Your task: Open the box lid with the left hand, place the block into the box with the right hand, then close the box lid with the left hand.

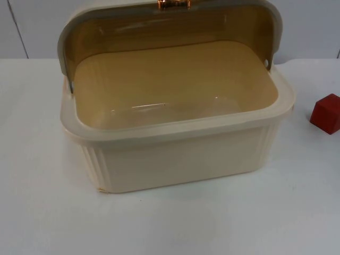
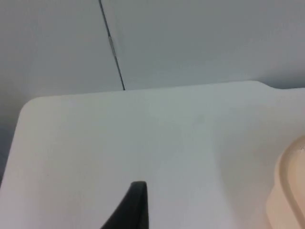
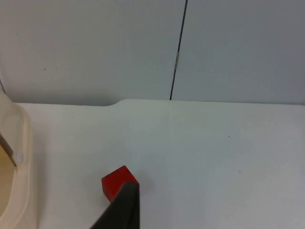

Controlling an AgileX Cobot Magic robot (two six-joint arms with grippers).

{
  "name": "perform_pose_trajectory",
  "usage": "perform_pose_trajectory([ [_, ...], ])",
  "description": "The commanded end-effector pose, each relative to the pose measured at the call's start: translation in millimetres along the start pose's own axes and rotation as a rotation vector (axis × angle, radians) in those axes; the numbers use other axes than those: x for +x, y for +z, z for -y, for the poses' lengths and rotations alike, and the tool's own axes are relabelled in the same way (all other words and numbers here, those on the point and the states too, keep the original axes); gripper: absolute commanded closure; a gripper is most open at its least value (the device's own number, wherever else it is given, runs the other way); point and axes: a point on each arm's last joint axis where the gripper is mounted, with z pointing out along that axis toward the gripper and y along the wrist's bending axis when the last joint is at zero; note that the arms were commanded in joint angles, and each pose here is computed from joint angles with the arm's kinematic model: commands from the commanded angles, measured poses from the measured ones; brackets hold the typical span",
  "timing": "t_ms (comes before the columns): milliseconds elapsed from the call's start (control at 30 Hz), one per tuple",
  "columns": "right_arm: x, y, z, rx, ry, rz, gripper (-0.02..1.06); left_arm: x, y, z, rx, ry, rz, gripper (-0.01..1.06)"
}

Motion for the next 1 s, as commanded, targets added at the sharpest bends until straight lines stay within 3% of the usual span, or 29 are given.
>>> perform_pose_trajectory([
  [0,-4.6,3.4,-0.6,-0.002,-0.002,0.020,0.00,-0.4,-3.1,3.5,0.021,-0.016,0.010,0.00],
  [267,-20.6,30.1,-5.8,-0.010,0.004,0.001,0.00,0.1,-3.8,5.0,0.037,-0.037,0.003,0.00],
  [433,-54.3,55.6,-9.8,-0.011,-0.031,0.028,0.00,-1.2,-8.4,5.1,0.036,-0.036,0.018,0.00],
  [600,-104.8,88.3,-15.2,-0.013,-0.127,0.091,0.00,-3.8,-18.9,5.4,0.035,-0.034,0.048,0.00],
  [700,-119.1,100.8,-16.0,-0.007,-0.158,0.106,0.00,-4.5,-23.1,5.5,0.034,-0.034,0.058,0.00],
  [967,-122.6,168.8,4.2,-0.119,-0.048,0.093,0.00,-6.5,-34.8,6.0,0.033,-0.032,0.087,0.00],
])
